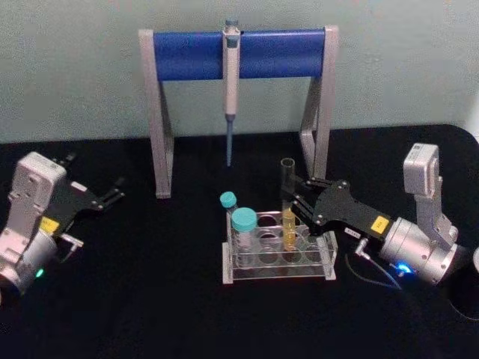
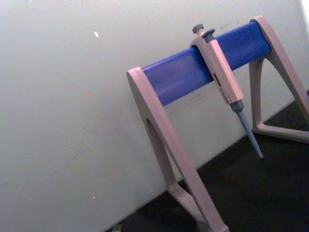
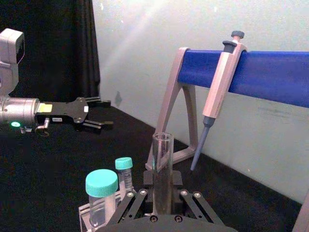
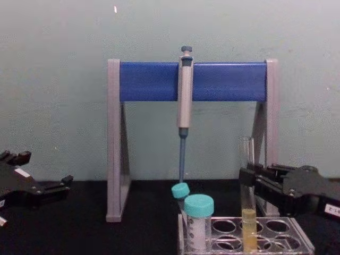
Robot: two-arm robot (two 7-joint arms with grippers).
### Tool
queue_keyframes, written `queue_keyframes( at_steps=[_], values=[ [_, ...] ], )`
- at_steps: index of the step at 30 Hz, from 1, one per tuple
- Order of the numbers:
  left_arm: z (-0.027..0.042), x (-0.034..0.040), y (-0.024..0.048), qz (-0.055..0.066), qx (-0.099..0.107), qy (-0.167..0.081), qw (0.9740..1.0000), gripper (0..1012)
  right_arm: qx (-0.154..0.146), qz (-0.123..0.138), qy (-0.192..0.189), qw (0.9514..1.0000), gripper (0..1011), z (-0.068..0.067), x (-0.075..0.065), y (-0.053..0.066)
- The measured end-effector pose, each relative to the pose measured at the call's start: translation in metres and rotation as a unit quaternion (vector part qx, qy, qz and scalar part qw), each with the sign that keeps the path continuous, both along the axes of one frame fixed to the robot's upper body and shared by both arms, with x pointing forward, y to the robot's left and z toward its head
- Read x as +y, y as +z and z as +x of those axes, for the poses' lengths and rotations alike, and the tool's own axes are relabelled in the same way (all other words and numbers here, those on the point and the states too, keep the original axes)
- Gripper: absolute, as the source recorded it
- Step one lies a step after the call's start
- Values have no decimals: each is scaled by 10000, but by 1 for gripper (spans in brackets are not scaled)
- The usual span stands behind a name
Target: Pick up the test tube from the test tube rack, shake it, then place it back into the test tube rack.
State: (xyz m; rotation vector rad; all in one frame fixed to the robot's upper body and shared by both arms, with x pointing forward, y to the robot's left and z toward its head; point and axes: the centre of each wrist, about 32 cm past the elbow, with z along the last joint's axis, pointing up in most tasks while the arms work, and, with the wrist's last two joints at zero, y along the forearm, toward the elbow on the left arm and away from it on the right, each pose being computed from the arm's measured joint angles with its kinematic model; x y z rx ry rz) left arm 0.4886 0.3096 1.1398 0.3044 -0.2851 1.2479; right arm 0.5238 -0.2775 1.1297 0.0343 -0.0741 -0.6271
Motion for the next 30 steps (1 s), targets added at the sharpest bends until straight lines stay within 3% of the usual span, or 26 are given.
queue_keyframes(
  at_steps=[18,30],
  values=[
    [0,0,0,0,0,0,10000,1001,10,-3,7,10000,238,0,-1,-2],
    [0,0,0,0,0,0,10000,1002,12,-5,8,10000,622,-1,-1,-2]
  ],
)
